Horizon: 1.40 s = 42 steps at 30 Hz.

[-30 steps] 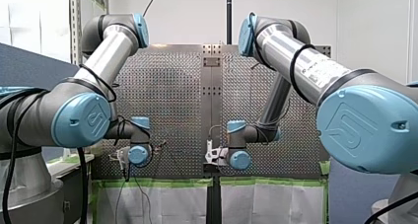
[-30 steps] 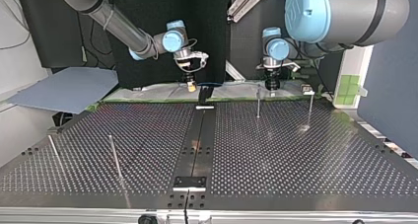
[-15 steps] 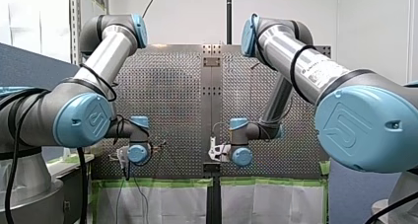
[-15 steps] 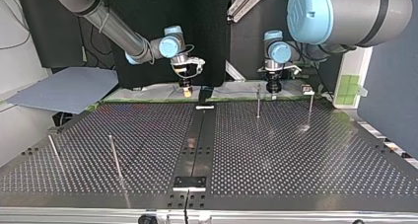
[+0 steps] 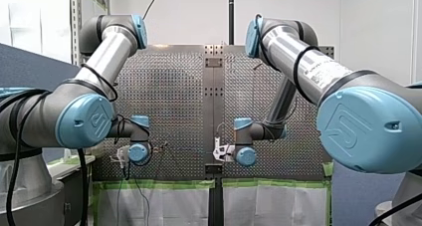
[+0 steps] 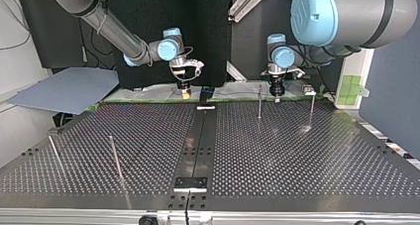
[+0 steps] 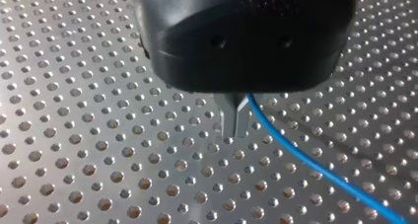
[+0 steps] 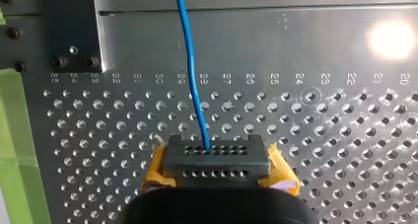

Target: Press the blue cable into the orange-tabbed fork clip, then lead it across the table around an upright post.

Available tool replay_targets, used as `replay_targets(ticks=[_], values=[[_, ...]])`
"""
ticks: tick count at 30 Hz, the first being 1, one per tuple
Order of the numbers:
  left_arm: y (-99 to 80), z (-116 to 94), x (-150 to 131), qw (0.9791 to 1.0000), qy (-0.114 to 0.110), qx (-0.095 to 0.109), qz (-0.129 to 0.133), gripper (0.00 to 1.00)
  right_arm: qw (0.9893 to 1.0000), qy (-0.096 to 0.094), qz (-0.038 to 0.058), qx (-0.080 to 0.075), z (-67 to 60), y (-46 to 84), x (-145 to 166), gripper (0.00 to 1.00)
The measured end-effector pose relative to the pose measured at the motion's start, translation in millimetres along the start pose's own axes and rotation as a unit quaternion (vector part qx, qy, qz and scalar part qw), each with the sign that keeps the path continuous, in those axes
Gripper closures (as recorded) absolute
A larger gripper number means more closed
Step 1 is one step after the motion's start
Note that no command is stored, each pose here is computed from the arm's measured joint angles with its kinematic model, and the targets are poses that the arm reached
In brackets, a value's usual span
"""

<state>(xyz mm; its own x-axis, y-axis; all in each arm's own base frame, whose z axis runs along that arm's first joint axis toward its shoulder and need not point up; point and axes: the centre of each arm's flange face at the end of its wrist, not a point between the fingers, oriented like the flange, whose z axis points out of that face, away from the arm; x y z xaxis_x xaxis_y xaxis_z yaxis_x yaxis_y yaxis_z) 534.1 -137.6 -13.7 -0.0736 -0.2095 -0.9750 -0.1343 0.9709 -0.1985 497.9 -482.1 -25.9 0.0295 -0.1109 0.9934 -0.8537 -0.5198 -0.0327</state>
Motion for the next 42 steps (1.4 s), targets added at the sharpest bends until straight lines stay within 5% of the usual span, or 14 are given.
replay_targets(ticks=[6,8,10,11,12,13,14,15,24,31,42], values=[[-0.8,0,1,0.9999,0.005,0.006,-0.01,0.97,1.0,0.001,0.0,0.0,0.2,0.3,0,1.0],[-1.7,0,0,0.9997,0.006,0.013,-0.019,0.89,1.0,0.001,0.0,0.0,0.2,0.2,0,1.0],[-2.6,0,1,0.9994,0.007,0.02,-0.027,0.58,1.0,0.001,0.0,0.0,0.2,0.2,0,1.0],[-3.3,1,1,0.9992,0.007,0.025,-0.031,0.58,1.0,0.001,0.0,0.0,0.2,0.2,0,1.0],[-3.8,1,1,0.999,0.008,0.028,-0.033,0.42,1.0,0.0,0.0,0.0,0.1,0.2,0,1.0],[-4.2,1,1,0.9989,0.01,0.032,-0.033,0.12,1.0,0.0,0.0,0.0,0.1,0.2,0,1.0],[-4.5,0,2,0.9987,0.014,0.037,-0.033,0.12,1.0,0.0,0.0,0.0,0.1,0.2,0,1.0],[-4.3,0,2,0.9985,0.018,0.039,-0.033,0.0,1.0,0.0,0.0,0.0,0.1,0.2,0,1.0],[9.8,-5,6,0.9988,0.049,0.006,-0.006,0.0,1.0,0.0,0.0,0.0,-0.1,0.2,-1,1.0],[18.1,-12,11,0.9965,0.083,-0.011,-0.002,0.0,1.0,0.0,0.0,0.0,0.0,0.2,-1,1.0],[21.1,-54,34,0.9852,0.171,0.015,0.001,0.0,1.0,-0.001,-0.0001,0.0,0.0,0.3,-1,1.0]])
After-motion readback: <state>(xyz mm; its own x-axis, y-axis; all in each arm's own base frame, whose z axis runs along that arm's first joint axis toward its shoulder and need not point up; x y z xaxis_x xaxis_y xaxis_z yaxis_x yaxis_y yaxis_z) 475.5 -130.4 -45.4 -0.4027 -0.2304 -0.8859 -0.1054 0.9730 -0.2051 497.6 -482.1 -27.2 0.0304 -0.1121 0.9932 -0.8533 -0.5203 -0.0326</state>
